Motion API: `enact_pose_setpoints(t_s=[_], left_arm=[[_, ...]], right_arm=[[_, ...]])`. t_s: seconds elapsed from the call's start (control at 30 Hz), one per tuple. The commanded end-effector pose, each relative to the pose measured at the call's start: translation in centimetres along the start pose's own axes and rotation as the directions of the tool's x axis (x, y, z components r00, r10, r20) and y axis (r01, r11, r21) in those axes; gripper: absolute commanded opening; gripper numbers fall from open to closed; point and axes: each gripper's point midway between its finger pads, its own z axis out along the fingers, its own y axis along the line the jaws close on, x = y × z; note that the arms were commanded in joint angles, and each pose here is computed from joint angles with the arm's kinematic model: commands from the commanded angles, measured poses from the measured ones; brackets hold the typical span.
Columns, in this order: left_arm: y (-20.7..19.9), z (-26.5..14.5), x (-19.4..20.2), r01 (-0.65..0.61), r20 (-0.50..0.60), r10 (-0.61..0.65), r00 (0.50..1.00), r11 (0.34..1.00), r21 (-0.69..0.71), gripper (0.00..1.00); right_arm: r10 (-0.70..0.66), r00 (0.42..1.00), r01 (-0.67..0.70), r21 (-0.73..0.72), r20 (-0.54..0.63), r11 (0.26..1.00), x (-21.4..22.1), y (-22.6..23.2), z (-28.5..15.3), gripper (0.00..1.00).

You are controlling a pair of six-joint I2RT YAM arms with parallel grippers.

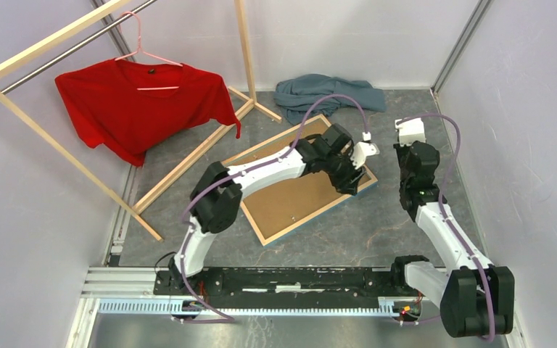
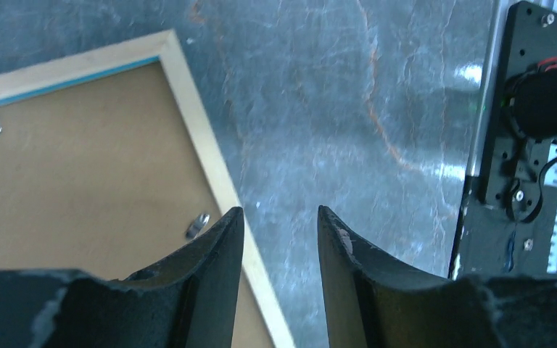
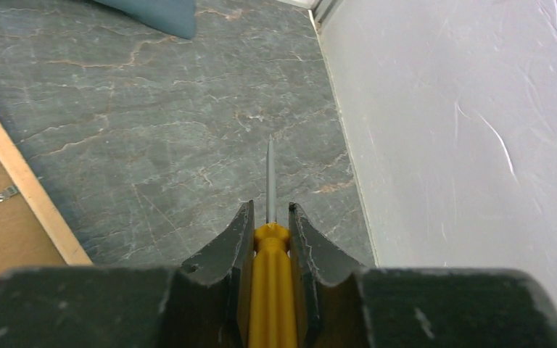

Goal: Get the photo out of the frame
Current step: Adjust the photo frame at the center of the board.

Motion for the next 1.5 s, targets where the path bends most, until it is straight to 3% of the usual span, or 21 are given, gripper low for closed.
enact_pose_setpoints(t_s=[0.0, 0.53, 1.1, 1.47], left_arm=[[-1.2, 2.5, -2.3, 0.068, 0.049, -0.073, 0.996, 0.994, 0.085, 0.49], [1.6, 7.8, 0.3, 0.171, 0.015, -0.172, 0.985, 0.985, 0.031, 0.49], [4.7, 8.8, 1.2, 0.161, 0.002, -0.162, 0.987, 0.980, -0.116, 0.49], [3.8, 9.5, 2.8, 0.160, -0.046, -0.162, 0.986, 0.986, -0.057, 0.48]], right_arm=[[0.055, 0.997, -0.058, 0.047, 0.060, 0.997, -1.8, -1.9, -0.1, 0.00], [0.085, 0.991, -0.085, -0.003, 0.101, 0.996, -2.4, -1.8, -0.5, 0.00], [0.077, 0.992, -0.071, -0.066, 0.099, 0.995, -2.3, -0.5, -0.2, 0.00], [0.075, 0.992, -0.068, -0.073, 0.097, 0.995, -2.2, -0.3, -0.2, 0.00]])
